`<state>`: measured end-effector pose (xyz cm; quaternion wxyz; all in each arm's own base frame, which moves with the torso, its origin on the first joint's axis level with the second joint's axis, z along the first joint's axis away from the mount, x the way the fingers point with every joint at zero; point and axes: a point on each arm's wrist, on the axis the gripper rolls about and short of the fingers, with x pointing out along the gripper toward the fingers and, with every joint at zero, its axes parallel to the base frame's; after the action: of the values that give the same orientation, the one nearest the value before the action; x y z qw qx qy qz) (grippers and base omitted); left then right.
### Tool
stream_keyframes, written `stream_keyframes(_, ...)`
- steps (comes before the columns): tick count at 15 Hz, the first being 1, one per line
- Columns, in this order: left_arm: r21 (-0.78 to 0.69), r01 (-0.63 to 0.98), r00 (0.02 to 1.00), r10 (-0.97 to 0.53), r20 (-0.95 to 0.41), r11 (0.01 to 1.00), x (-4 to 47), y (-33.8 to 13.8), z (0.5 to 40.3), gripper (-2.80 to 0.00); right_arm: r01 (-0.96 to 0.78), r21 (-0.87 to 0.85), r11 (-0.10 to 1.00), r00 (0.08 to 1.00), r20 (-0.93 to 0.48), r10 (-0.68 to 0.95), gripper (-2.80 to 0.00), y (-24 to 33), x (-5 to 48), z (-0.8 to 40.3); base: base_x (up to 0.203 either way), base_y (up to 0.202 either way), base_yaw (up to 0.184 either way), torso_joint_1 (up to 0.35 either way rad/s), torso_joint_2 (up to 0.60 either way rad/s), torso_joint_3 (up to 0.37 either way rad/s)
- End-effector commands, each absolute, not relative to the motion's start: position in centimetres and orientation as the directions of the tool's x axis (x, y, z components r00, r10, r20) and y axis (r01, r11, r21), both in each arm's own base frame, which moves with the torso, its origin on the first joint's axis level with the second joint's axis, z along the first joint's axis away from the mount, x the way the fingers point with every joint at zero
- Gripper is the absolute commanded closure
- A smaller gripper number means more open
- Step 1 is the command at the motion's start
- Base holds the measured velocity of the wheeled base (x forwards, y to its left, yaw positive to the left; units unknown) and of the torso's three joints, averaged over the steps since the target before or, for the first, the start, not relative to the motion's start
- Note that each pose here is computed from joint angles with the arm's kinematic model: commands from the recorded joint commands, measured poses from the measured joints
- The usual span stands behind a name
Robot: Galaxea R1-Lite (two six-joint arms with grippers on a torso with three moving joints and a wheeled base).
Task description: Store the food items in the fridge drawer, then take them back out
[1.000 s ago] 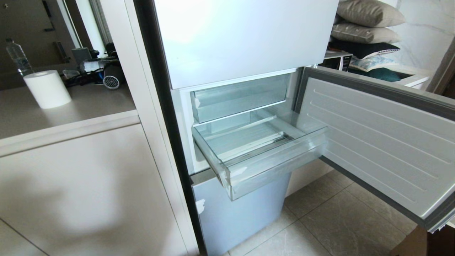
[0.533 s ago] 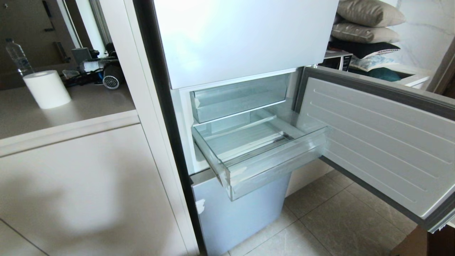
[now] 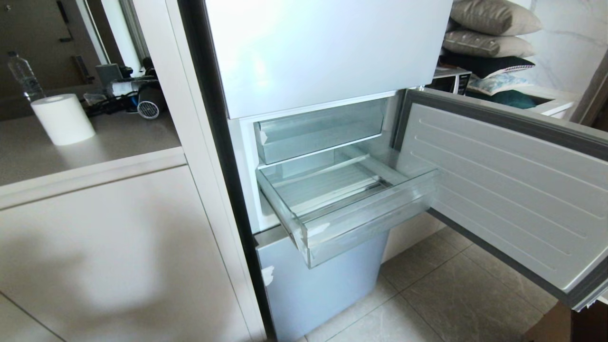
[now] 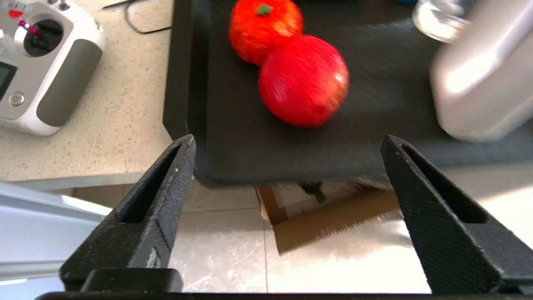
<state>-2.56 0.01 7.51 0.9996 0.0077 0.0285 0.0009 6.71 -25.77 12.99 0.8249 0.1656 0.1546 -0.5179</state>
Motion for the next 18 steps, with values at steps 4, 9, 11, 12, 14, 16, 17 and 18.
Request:
stream_keyframes(4,0.016,-0.002,0.998,0.003,-0.058,1.000,-2.6,0.0,7.5,0.00,0.827,0.106,0.553,0.531,-0.472,-0.704,-2.80,-30.2,8.2,9.9,0.000,0.000,0.000,0.000,0.00,0.000)
stream_keyframes(9,0.016,-0.002,0.998,0.003,-0.058,1.000,-2.5,0.0,7.5,0.00,0.804,0.059,0.592,0.544,-0.473,-0.693,-2.80,-33.8,9.1,8.2,0.000,0.000,0.000,0.000,0.00,0.000)
stream_keyframes(11,0.016,-0.002,0.998,0.003,-0.058,1.000,-2.5,0.0,7.5,0.00,0.804,0.057,0.593,0.543,-0.476,-0.691,-2.80,-34.4,9.2,7.8,0.000,0.000,0.000,0.000,0.00,0.000)
stream_keyframes(12,0.016,-0.002,0.998,0.003,-0.058,1.000,-2.5,0.0,7.5,0.00,0.804,0.059,0.591,0.542,-0.482,-0.689,-2.80,-34.5,9.3,7.6,0.000,0.000,0.000,0.000,0.00,0.000)
stream_keyframes(14,0.016,-0.002,0.998,0.003,-0.060,1.000,-2.6,0.0,7.5,0.00,0.804,0.060,0.592,0.540,-0.489,-0.684,-2.80,-34.9,9.3,7.0,0.000,0.000,0.000,0.000,0.00,0.000)
stream_keyframes(16,0.016,-0.002,0.998,0.003,-0.058,1.000,-2.5,0.0,7.5,0.00,0.803,0.054,0.593,0.539,-0.492,-0.684,-2.80,-35.3,9.5,6.7,0.000,0.000,0.000,0.000,0.00,0.000)
stream_keyframes(17,0.016,-0.002,0.998,0.003,-0.058,1.000,-2.6,0.0,7.5,0.00,0.804,0.054,0.592,0.538,-0.490,-0.686,-2.80,-35.4,9.4,6.7,0.000,0.000,0.000,0.000,0.00,0.000)
stream_keyframes(18,0.016,-0.002,0.998,0.003,-0.058,1.000,-2.5,0.0,7.5,0.00,0.805,0.054,0.591,0.536,-0.492,-0.685,-2.80,-35.4,9.4,6.6,0.000,0.000,0.000,0.000,0.00,0.000)
